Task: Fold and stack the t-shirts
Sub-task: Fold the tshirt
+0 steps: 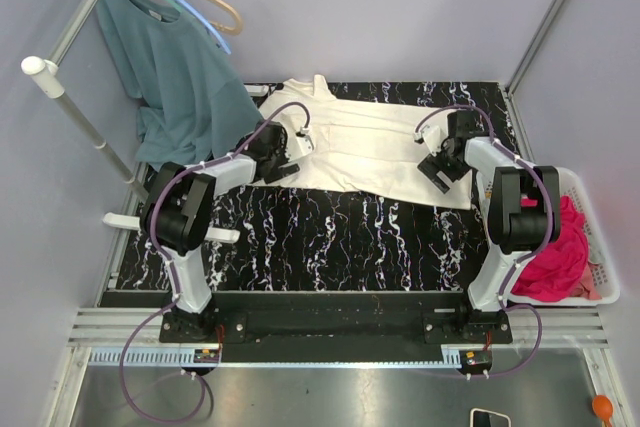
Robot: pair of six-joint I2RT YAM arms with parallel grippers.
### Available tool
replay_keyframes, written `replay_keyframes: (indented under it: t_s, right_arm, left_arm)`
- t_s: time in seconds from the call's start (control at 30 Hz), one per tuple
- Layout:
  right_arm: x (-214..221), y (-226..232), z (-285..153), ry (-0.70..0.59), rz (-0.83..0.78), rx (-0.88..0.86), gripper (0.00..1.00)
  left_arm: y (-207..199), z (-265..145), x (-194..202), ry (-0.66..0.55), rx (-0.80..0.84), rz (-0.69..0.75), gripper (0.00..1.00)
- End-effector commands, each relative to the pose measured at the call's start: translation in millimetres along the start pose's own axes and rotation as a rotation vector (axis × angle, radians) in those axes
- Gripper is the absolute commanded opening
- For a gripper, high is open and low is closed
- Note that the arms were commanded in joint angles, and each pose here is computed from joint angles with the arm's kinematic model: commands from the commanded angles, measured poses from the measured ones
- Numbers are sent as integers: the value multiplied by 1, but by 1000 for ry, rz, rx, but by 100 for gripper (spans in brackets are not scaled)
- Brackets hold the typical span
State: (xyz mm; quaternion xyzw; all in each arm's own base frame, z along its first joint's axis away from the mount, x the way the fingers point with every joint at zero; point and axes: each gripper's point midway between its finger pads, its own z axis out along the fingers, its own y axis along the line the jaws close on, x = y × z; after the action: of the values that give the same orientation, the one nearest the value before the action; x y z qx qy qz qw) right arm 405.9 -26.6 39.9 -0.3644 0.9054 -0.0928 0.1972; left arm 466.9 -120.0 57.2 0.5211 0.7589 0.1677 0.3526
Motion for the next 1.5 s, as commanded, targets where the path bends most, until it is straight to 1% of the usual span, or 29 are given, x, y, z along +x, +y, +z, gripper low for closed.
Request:
replay_keyframes:
  t_s: [0.0,0.13,0.23,0.5,0.53,0.57,0.77,0.97,1.13,1.47]
  right_arm:
    - [3,9,10,-14,7,-26,100]
    - [14,19,17,10,-5,-47,100]
    - [19,30,18,3,-10,-78,100]
    - [34,57,5,5,-57,-114,100]
    - [39,63,5,14,-60,-124,100]
    - [41,66,4,16,-63,-130,100]
    - [51,88,-6,14,-77,-160,100]
    - [59,105,-17,-7,-59,-185,100]
    - [63,112,-27,-26,-56,-182,100]
    - [76,121,-39,-24,-73,-178,100]
  left_arm:
    - [-17,4,0,-25,44,21,99]
    - [-31,3,12,1,74,43,99]
    - [-40,-2,20,9,95,49,99]
    - [-57,-29,36,22,123,53,99]
    - [-65,-32,40,30,139,59,99]
    - [-65,-37,40,30,131,62,99]
    - [-93,-57,42,28,155,64,99]
    - [-118,-76,44,28,171,52,99]
    - [-135,-90,48,29,189,57,99]
    - [-155,-101,77,75,211,75,99]
